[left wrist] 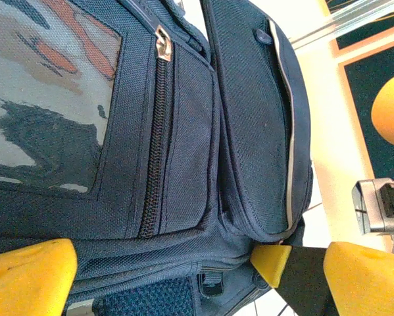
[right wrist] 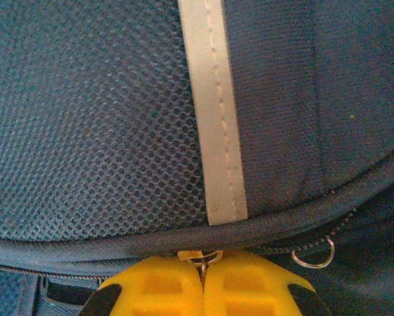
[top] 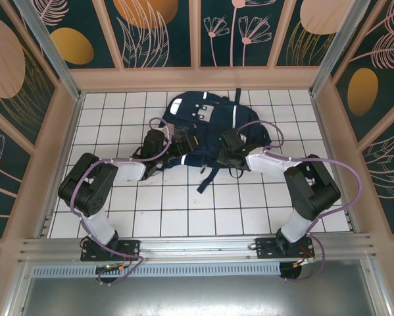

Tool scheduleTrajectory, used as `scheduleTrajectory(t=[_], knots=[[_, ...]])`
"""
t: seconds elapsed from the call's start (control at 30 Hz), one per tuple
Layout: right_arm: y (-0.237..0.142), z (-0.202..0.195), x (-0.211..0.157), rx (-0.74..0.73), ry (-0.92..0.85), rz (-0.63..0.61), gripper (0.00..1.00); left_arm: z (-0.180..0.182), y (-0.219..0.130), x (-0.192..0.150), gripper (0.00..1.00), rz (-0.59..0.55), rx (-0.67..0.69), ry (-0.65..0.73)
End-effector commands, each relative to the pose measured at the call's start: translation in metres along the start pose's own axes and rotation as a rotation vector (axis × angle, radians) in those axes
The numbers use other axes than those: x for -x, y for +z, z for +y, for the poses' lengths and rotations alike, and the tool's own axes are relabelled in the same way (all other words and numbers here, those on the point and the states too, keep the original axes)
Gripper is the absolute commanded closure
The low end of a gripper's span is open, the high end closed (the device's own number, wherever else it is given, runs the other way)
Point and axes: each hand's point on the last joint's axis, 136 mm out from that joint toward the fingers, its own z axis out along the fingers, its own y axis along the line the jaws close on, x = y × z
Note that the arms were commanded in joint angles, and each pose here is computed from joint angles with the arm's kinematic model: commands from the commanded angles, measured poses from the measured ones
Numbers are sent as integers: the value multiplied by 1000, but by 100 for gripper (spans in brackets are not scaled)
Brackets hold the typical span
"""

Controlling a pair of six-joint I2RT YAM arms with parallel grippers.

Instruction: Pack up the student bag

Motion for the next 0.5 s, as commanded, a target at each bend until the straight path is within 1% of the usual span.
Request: scheduleTrajectory(t=[0.0, 0.1, 0.13, 0.2, 0.3, 0.37, 0.4, 0.47], knots=[[-1, -5, 12, -10, -42, -22, 100, 44, 1, -25, 7, 92, 128, -47], [-12, -14, 15, -26, -136, -20, 100, 67, -4, -13, 11, 71, 163, -81], [-15, -26, 23, -47, -148, -23, 100, 77, -5, -9, 12, 61, 180, -95], [-21, -41, 28, -73, -197, -13, 100, 93, -8, 1, 13, 50, 217, -102], [-27, -57, 33, -92, -240, 10, 100, 111, -10, 14, 14, 41, 293, -73], [-30, -66, 35, -99, -253, 27, 100, 119, -9, 28, 18, 18, 348, -41], [-29, -69, 35, -98, -250, 36, 100, 121, -7, 34, 18, 8, 359, -34], [-28, -64, 29, -49, -242, 70, 100, 125, 0, 51, 19, -10, 371, -23]])
